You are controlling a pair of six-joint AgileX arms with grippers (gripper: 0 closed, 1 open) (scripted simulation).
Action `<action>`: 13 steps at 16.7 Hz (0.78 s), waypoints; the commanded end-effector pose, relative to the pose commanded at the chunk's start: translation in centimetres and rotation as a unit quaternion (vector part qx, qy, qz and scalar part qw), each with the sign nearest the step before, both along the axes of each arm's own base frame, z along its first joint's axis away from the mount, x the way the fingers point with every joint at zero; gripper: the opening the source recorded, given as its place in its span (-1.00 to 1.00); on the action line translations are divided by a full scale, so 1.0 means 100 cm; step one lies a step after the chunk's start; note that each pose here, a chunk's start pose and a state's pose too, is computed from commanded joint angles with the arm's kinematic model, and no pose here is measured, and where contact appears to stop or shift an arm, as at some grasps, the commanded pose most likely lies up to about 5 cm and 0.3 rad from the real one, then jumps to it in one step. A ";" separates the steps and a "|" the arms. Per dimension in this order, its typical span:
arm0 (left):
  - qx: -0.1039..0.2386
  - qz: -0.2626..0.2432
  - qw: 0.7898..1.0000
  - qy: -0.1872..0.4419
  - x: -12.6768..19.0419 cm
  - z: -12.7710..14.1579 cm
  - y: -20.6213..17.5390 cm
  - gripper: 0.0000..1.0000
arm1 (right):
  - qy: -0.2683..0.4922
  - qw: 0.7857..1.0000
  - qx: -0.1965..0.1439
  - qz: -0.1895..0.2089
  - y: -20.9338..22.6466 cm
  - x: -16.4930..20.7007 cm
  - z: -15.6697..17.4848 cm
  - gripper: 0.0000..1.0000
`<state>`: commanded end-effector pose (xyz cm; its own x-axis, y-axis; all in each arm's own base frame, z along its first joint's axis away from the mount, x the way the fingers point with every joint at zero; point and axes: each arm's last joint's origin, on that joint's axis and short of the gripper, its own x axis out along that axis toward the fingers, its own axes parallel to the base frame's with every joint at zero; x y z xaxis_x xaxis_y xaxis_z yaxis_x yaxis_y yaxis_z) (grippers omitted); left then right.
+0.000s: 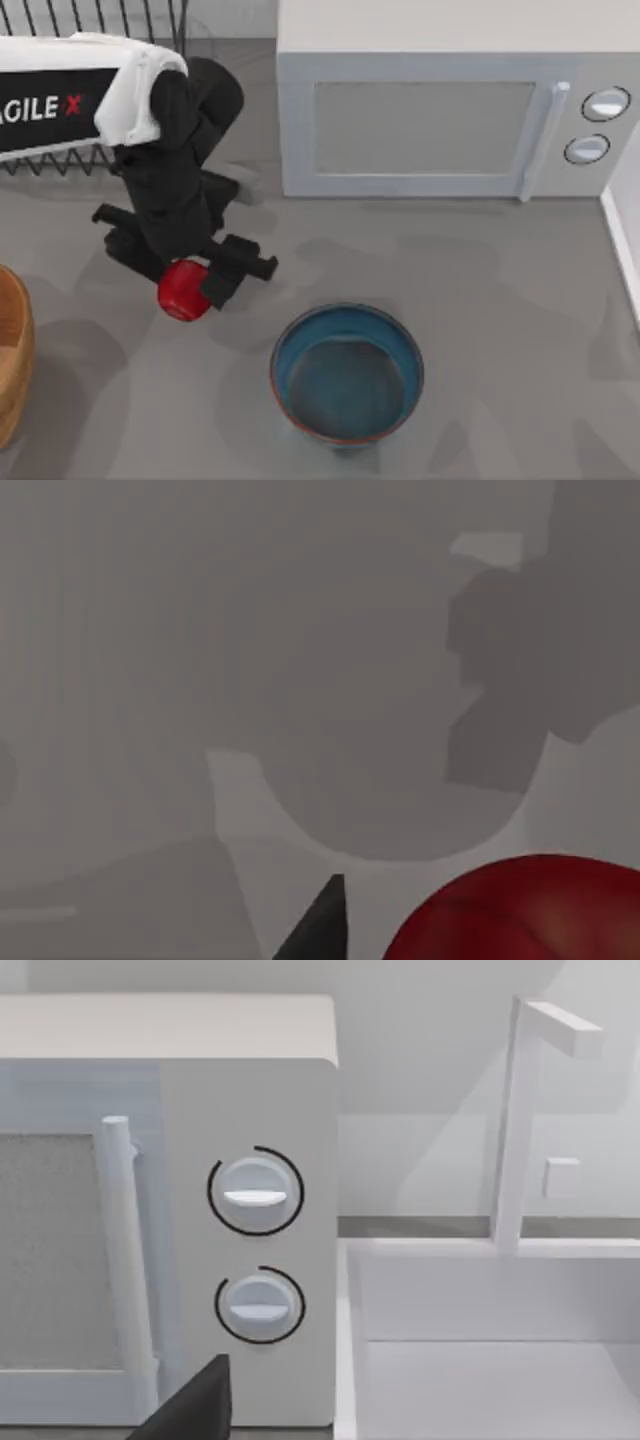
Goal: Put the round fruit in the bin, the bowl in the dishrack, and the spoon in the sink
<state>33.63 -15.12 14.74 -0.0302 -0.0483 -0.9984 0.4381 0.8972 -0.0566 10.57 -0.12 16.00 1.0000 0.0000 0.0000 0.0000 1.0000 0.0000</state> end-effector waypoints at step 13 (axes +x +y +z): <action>0.026 0.022 0.999 0.009 -0.007 0.069 0.011 -1.00 | 0.000 1.000 0.000 0.000 0.000 0.000 0.000 1.00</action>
